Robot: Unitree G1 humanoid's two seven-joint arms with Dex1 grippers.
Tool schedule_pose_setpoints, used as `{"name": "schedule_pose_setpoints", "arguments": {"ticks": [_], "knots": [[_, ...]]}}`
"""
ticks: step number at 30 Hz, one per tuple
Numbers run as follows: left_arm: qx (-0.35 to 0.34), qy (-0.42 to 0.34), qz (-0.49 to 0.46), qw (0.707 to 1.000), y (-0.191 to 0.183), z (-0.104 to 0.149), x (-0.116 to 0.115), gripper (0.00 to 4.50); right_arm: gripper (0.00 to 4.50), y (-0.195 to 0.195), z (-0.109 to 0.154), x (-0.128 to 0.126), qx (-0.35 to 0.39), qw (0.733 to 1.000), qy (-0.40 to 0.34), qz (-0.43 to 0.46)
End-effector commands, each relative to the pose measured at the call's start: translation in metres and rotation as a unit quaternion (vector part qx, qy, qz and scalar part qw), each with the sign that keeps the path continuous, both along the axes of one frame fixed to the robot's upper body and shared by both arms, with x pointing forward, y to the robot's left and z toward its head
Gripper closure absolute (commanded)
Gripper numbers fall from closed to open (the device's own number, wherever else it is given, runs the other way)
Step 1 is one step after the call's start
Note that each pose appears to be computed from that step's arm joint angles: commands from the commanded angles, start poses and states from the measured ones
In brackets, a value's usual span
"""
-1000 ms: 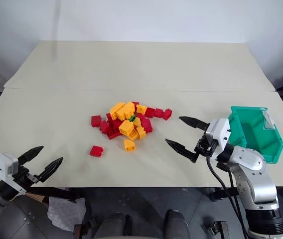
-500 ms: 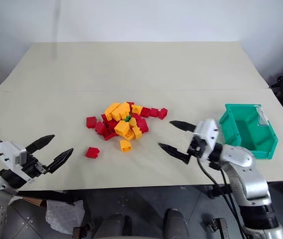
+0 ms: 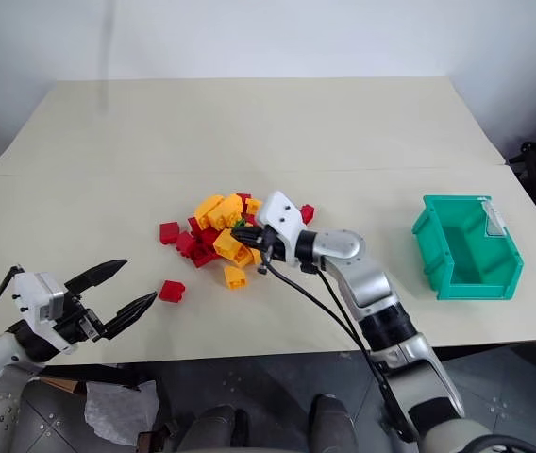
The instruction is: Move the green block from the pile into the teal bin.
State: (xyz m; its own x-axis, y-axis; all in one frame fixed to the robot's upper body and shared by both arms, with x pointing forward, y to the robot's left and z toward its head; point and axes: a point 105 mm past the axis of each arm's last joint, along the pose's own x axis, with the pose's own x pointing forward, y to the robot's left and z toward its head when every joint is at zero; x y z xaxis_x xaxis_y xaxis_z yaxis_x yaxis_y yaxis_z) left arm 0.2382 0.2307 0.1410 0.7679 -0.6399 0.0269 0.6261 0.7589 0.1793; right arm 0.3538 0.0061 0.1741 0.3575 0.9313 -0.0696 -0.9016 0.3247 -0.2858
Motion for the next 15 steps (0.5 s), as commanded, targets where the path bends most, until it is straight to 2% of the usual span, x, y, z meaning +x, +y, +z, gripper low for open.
{"name": "schedule_pose_setpoints", "arguments": {"ticks": [1,6,11,15], "knots": [[-0.008,-0.023,-0.013,1.000,-0.008,0.010,-0.003,0.00,4.49,0.017,0.008,0.007,-0.001,1.000,-0.014,0.000],[-0.016,-0.024,-0.002,1.000,-0.010,0.006,-0.003,0.00,4.49,0.043,0.009,0.022,-0.016,1.000,-0.003,-0.001],[-0.017,-0.028,0.010,0.999,-0.009,0.006,-0.003,0.00,4.49,0.038,0.014,0.055,-0.013,0.996,-0.018,-0.088],[-0.018,-0.030,0.016,0.999,-0.008,0.006,-0.001,0.00,4.49,0.037,0.017,0.059,-0.009,0.996,-0.030,-0.079]]}}
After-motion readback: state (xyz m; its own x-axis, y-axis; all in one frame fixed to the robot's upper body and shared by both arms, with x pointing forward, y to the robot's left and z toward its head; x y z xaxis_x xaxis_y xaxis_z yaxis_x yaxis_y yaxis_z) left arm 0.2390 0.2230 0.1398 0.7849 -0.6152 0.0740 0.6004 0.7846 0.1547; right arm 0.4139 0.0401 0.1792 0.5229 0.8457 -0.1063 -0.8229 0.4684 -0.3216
